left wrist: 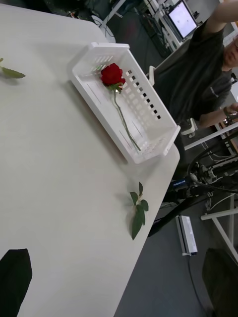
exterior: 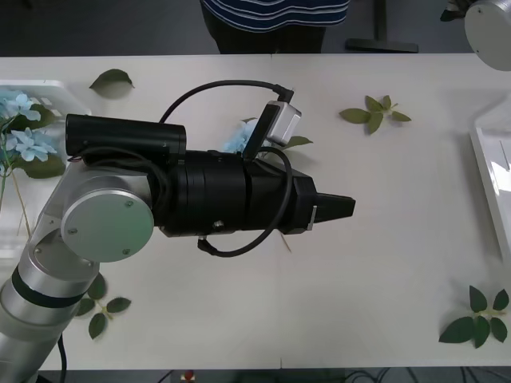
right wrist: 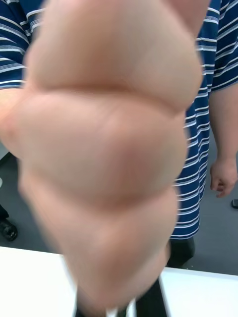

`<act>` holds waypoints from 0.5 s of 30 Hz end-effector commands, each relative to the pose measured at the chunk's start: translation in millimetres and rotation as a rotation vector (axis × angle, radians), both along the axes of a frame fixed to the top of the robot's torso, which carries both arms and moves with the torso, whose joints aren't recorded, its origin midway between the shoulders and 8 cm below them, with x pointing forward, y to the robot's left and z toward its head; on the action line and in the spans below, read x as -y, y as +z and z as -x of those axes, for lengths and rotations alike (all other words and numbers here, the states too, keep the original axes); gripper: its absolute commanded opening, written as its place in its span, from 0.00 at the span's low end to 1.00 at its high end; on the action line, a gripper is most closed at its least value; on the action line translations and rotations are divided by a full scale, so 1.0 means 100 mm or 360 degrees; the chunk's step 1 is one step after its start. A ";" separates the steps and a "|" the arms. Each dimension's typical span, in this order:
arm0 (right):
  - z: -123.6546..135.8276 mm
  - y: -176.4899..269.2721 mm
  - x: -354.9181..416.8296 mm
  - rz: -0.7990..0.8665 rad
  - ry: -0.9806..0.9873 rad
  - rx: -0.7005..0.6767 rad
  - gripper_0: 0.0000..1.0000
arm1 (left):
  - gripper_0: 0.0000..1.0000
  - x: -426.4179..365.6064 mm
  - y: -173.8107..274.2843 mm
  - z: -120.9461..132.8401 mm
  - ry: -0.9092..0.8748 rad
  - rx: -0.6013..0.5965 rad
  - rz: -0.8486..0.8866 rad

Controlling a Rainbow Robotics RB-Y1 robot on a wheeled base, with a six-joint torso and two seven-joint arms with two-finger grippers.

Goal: Place the red flowers into the right box and the blue flowers into the left box. If a person shows an open palm, hand one flower to the person first, then continue sorting.

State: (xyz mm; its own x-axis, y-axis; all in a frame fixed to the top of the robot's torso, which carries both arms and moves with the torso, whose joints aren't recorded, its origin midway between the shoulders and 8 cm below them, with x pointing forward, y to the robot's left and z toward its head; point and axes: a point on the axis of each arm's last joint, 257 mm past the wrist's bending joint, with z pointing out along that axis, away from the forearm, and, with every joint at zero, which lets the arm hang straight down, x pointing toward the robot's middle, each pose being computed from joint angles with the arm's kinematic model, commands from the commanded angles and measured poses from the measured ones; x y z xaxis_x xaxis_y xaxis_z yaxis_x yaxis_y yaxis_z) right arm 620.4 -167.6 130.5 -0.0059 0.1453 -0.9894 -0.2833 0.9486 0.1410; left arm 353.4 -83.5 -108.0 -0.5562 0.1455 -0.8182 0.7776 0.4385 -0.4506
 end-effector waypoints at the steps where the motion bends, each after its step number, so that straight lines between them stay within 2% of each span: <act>1: 0.07 0.29 -0.02 -0.0062 0.0020 0.0082 0.90 | 1.00 0.01 0.24 0.01 -0.0027 0.0118 0.0018; 15: 0.07 0.29 -0.02 -0.0062 0.0020 0.0082 0.91 | 1.00 0.01 0.26 0.01 -0.0028 0.0123 0.0022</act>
State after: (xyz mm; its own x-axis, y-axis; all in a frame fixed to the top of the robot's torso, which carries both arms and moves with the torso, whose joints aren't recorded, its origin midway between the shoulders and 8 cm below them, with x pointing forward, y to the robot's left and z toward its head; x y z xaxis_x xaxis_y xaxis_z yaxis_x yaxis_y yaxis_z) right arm 620.4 -167.6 130.5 -0.0059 0.1453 -0.9894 -0.2833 0.9486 0.1410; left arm 353.4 -83.5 -107.9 -0.5562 0.1454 -0.8182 0.7777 0.4383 -0.4507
